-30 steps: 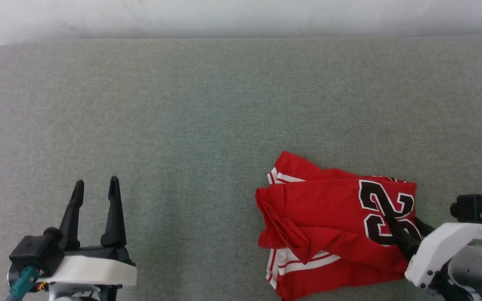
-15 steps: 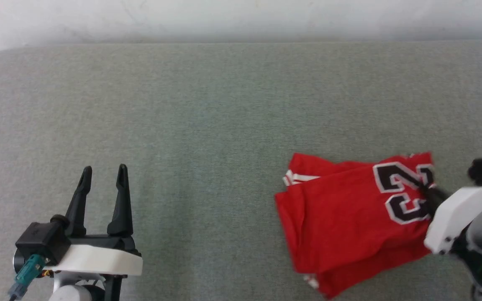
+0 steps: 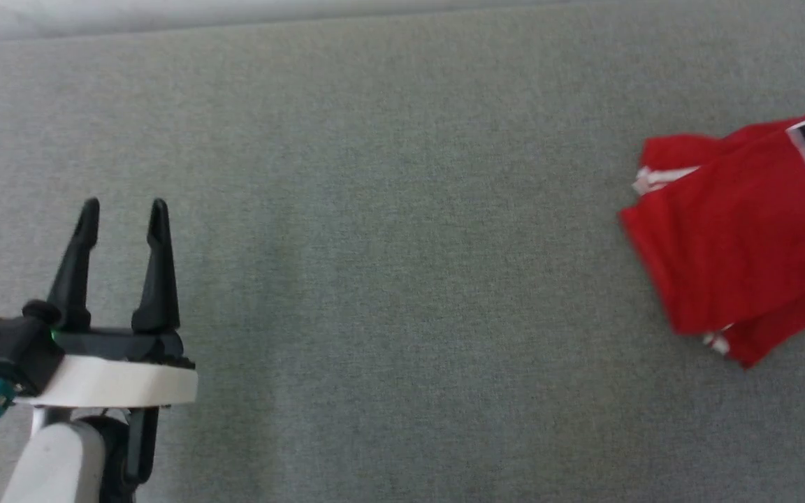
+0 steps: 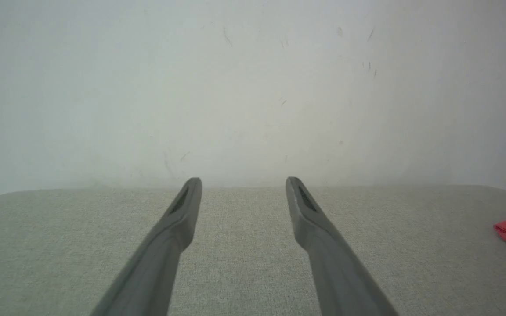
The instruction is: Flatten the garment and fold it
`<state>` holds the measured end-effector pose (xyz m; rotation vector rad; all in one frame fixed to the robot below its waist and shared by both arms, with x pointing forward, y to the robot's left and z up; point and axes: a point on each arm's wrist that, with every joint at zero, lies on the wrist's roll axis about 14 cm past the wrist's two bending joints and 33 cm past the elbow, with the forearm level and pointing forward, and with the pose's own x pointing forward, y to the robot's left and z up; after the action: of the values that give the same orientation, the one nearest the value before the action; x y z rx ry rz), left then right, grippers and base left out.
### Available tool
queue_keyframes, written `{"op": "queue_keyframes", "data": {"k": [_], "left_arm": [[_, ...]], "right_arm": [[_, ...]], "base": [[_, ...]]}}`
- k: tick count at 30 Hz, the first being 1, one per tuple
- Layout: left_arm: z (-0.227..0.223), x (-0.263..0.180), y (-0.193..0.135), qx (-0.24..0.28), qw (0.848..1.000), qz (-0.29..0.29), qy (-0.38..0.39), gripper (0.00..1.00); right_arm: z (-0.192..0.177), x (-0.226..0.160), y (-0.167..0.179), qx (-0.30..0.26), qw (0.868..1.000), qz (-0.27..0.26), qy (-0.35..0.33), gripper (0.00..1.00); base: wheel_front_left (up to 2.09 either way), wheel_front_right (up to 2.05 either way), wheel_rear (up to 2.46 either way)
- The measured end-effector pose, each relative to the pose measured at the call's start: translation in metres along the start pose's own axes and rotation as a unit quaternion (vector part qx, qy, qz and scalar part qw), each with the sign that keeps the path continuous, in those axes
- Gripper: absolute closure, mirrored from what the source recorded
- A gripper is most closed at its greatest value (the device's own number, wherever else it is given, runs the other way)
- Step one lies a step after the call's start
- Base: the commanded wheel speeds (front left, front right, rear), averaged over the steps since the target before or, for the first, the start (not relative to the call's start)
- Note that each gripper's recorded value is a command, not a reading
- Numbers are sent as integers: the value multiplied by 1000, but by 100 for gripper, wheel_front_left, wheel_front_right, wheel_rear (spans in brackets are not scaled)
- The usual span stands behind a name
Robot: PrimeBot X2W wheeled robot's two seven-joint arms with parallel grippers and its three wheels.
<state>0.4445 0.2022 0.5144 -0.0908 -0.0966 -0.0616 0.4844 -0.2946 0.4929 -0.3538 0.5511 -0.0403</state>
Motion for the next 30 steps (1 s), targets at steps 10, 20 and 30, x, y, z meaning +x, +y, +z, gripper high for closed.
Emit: {"op": "queue_keyframes", "data": {"k": [10, 20, 30], "left_arm": [[-24, 37, -11, 10, 999, -34, 8, 0], [-45, 64, -21, 11, 998, -54, -7, 0], [-47, 70, -31, 17, 997, -74, -29, 0]], "right_arm": [[-28, 24, -89, -64, 989, -115, 62, 100], [-75, 44, -122, -76, 976, -168, 118, 100], [-117, 50, -123, -53, 969, -178, 160, 0]], "base": [[0, 0, 0], [0, 0, 0], [0, 0, 0]]}}
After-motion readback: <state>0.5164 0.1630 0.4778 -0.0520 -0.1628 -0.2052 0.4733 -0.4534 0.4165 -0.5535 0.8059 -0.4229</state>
